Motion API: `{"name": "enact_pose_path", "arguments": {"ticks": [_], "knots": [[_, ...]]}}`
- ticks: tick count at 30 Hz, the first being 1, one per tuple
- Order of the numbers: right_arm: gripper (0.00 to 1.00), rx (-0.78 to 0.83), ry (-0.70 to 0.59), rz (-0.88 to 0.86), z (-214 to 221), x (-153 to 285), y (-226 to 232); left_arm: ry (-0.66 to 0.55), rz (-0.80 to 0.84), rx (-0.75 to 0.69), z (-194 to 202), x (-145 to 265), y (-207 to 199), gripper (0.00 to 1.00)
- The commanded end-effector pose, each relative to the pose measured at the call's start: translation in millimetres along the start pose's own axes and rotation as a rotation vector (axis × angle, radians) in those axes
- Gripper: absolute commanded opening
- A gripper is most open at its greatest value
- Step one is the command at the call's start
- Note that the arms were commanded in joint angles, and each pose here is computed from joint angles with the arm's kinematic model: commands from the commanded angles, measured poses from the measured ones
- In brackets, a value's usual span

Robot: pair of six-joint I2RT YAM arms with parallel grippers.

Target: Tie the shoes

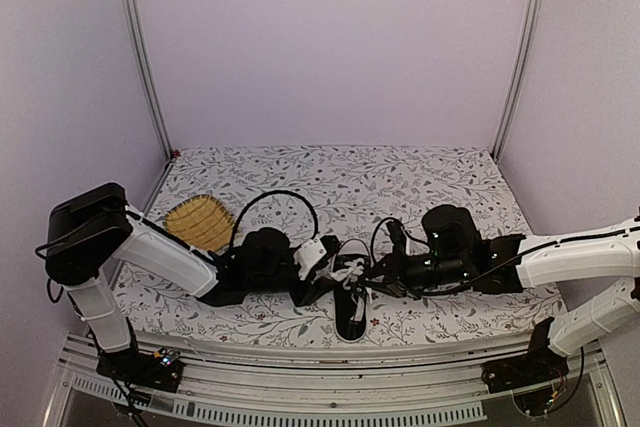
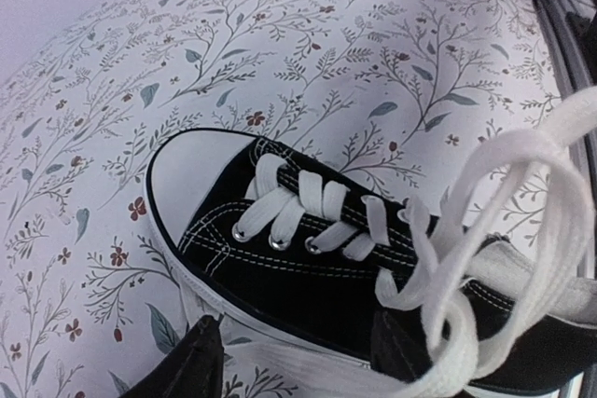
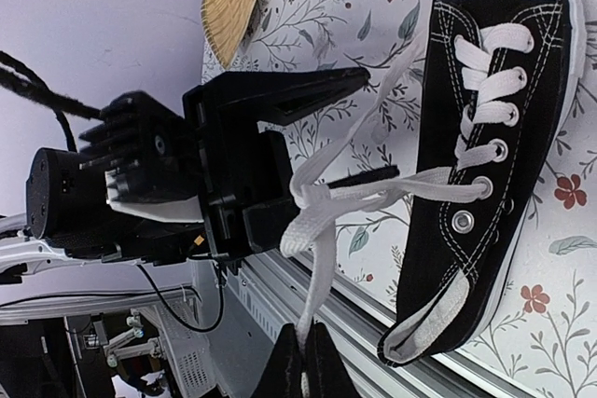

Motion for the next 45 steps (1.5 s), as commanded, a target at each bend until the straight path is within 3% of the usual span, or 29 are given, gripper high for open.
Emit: {"name": "enact_pose_path", "arguments": {"ticks": [1,5,11,20,24,26,31,37,39,42,45], "knots": [[0.02,0.015,-0.034,0.019,-3.3,9.0,-2.4,-0.049,-0.045,0.011,-10.2,-13.0,10.5,0.37],[0.02,0.055,-0.109,0.103,-14.9,19.9,-7.9,-0.005,-0.085,0.060,-5.4,-16.7,14.5,0.00],[0.02,0.129,-0.269,0.463,-46.0,43.5,-54.2,0.012,-0.105,0.149,-8.8,-10.7,20.1,0.00],[0.02,0.028,-0.331,0.579,-61.4,71.6,-116.5,0.173,-0.359,0.320,7.7,16.2,51.5,0.00],[0.02,0.028,-0.336,0.509,-60.7,75.1,-112.7,0.167,-0.333,0.348,1.6,23.6,58.1,0.00],[0.02,0.067,-0.296,0.384,-60.3,71.5,-98.2,0.158,-0.301,0.336,-6.4,20.6,58.4,0.00],[0.02,0.390,-0.136,0.049,-37.4,54.9,-24.9,0.108,-0.176,0.280,-33.2,9.5,57.1,0.00],[0.03,0.743,0.040,-0.220,34.8,11.1,65.9,0.042,-0.032,0.260,-55.4,2.5,57.1,0.00],[0.10,0.795,0.077,-0.217,52.4,-13.0,79.2,0.025,0.014,0.264,-59.2,0.8,55.8,0.00],[0.52,0.841,0.119,-0.158,66.4,-48.7,93.3,0.017,0.051,0.261,-62.1,-1.6,55.2,0.00],[0.69,0.856,0.038,-0.063,58.3,-52.0,98.6,0.016,0.070,0.252,-62.6,-3.2,54.3,0.00]]}}
Point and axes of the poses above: each gripper's point midway between its finger pads, its own x axis back along the fingers, its own y axis along the line the jaws close on, z = x × y, the point moved 9 cm from there along x, back along the fingers, and after that the axes turned 5 degrees about -x, right-handed, at the moved point
